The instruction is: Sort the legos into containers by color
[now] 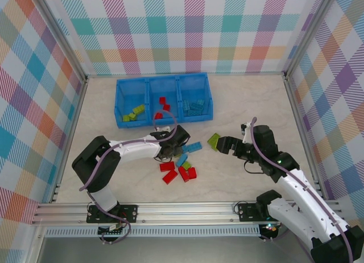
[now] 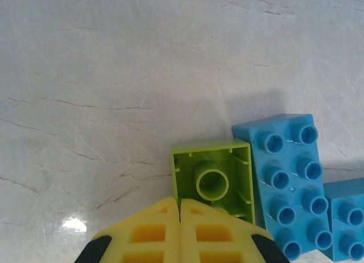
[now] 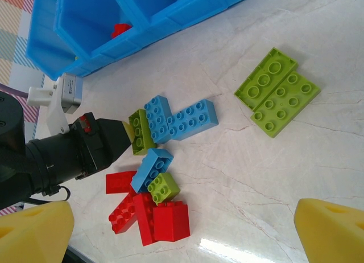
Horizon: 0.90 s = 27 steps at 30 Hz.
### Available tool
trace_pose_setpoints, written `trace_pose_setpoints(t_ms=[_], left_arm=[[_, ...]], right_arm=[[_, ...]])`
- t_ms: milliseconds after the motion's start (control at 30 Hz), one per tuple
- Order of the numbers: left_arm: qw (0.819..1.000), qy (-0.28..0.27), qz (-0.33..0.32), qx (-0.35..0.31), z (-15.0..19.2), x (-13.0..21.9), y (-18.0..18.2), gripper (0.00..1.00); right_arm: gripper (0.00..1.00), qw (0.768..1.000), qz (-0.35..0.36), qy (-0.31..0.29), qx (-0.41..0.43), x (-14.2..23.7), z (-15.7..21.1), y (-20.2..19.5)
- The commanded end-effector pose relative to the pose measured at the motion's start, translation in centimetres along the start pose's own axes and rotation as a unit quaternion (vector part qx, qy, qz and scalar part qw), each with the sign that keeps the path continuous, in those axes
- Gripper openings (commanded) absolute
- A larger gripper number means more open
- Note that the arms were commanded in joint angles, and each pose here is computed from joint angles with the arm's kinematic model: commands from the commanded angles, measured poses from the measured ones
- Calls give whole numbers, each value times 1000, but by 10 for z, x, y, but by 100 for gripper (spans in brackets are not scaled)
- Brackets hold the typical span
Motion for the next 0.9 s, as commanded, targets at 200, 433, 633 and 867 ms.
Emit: trace_pose_setpoints(t_ms=[200, 433, 633, 867], left_arm=[[999, -31, -1, -17, -20, 41, 16, 0], [989, -148, -2, -21, -87, 104, 29, 0], [982, -181, -17, 58, -169, 106, 72, 0], [981, -166, -30, 92, -242, 66, 92, 0]], right_arm=[[100, 990, -99, 98, 23, -15, 23, 33], [100, 985, -83, 138, 69, -29, 34, 48], [100, 981, -90, 154, 78, -34, 39, 56], [100, 984, -88, 136, 69, -27, 42, 49]])
Point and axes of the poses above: each hand's point on the last joint's axis, 136 mm out from that joint toward the fingers, its own x axis back along the fingers, its own y axis along the line the jaws close on, z = x × y, the point moved 2 cm from there along x, back along the fingers, and after that the axes turned 1 degree about -x, right-handed, at the moved point
